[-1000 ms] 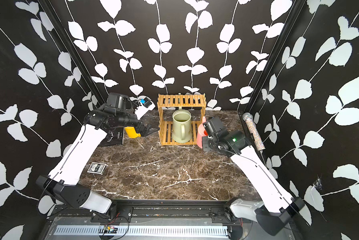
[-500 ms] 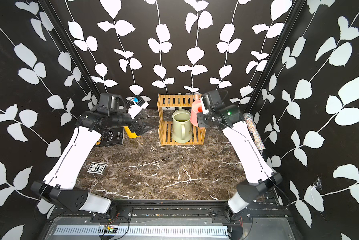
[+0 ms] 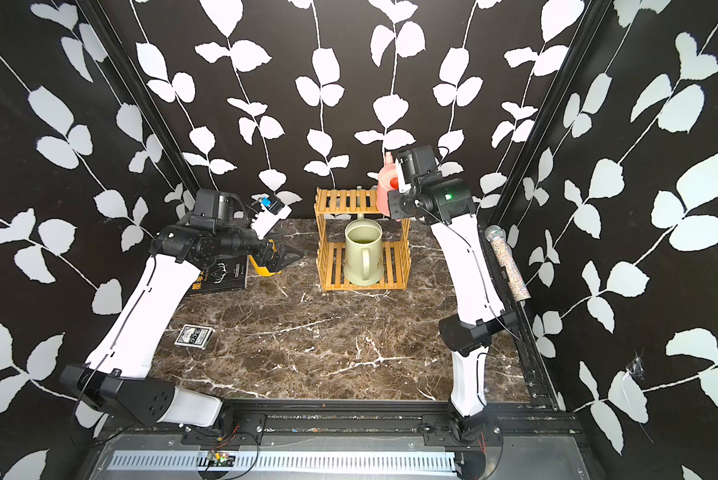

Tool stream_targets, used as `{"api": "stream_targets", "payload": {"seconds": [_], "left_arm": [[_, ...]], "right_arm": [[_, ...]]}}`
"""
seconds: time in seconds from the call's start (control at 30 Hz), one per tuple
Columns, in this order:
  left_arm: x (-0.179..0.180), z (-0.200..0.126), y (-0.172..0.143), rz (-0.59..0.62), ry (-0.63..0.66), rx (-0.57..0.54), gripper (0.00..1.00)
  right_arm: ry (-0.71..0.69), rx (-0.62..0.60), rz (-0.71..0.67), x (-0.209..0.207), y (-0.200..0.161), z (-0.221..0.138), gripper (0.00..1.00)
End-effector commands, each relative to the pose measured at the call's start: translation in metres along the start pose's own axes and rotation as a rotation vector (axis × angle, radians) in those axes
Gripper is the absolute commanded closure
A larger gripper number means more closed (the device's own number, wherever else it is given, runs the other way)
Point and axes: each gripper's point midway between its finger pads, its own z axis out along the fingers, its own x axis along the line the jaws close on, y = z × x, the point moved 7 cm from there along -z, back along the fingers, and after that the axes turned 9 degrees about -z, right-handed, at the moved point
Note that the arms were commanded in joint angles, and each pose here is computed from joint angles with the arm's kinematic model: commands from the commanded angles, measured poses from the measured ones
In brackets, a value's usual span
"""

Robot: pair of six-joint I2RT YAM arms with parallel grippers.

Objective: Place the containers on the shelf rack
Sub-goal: 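Place the container on the shelf.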

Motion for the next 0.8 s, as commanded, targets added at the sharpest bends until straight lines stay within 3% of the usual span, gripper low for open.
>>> {"api": "stream_targets", "payload": {"seconds": [0.0, 0.77], "left_arm": [[-0.007, -0.011, 0.004, 0.003, -0.019, -0.051, 0.01], [0.001, -0.006, 0.001, -0.035, -0.026, -0.052, 0.01]], "right_arm": [[-0.003, -0.076, 0.021, -0.003, 0.014, 0.003, 0.98], [0.052, -0.18, 0.048, 0.0, 0.038, 0.052, 0.87]]}}
